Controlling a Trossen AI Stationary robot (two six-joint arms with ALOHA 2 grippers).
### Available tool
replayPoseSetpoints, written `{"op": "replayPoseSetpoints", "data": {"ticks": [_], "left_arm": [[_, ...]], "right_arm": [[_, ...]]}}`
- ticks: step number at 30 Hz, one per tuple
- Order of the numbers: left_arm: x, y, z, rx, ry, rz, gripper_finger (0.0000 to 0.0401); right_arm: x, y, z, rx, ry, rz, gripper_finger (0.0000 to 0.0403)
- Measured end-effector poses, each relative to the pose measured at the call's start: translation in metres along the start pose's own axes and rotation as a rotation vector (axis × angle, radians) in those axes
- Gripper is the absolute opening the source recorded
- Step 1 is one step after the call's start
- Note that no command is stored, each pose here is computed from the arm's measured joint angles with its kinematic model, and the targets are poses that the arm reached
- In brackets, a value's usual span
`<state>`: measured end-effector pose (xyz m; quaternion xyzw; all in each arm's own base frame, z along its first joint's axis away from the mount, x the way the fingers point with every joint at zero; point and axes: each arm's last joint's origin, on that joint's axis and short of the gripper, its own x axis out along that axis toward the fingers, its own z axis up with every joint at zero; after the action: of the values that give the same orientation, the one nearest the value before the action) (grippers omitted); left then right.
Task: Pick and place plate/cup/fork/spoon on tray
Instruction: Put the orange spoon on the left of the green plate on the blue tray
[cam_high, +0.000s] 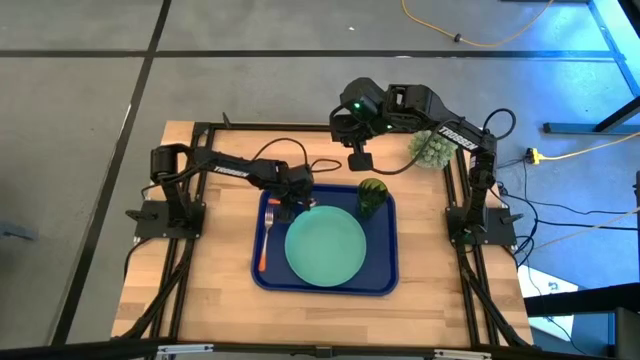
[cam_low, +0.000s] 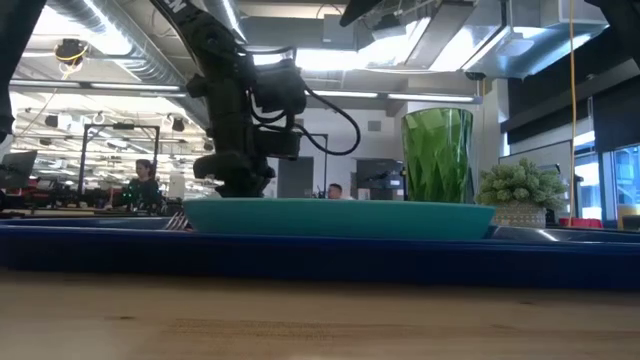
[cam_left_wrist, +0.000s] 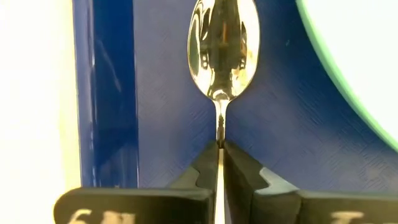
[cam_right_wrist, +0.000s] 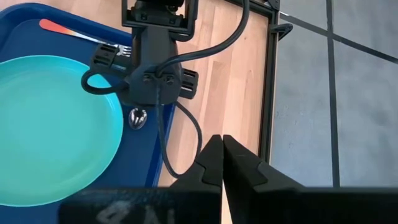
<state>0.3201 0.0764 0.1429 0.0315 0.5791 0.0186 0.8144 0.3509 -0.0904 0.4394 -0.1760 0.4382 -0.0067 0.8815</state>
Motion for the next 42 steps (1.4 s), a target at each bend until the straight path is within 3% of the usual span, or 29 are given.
{"op": "replayPoseSetpoints", "data": {"ticks": [8, 14, 20, 24, 27, 42], "left_arm": [[-0.005, 0.001, 0.000, -0.049, -0.008, 0.013, 0.0003], [-0.027, 0.004, 0.002, -0.190, -0.057, 0.041, 0.0002], [-0.045, 0.001, -0.005, -0.535, -0.023, 0.038, 0.0001], [-0.051, -0.010, -0.009, -0.815, 0.030, 0.028, 0.0001], [-0.051, -0.021, -0.011, -0.959, 0.063, 0.029, 0.0000], [-0.055, -0.093, -0.007, -1.369, 0.085, 0.036, 0.0000]], "right_arm": [[0.000, 0.000, 0.000, 0.000, 0.000, 0.000, 0.0005], [0.000, 0.000, 0.000, 0.000, 0.000, 0.000, 0.0005], [0.000, 0.000, 0.000, -0.001, 0.000, 0.000, 0.0005], [0.000, 0.000, 0.000, 0.001, 0.000, -0.001, 0.0005], [0.000, 0.000, 0.000, 0.002, -0.001, -0.001, 0.0005], [0.000, 0.000, 0.000, 0.002, -0.002, -0.002, 0.0005]]}}
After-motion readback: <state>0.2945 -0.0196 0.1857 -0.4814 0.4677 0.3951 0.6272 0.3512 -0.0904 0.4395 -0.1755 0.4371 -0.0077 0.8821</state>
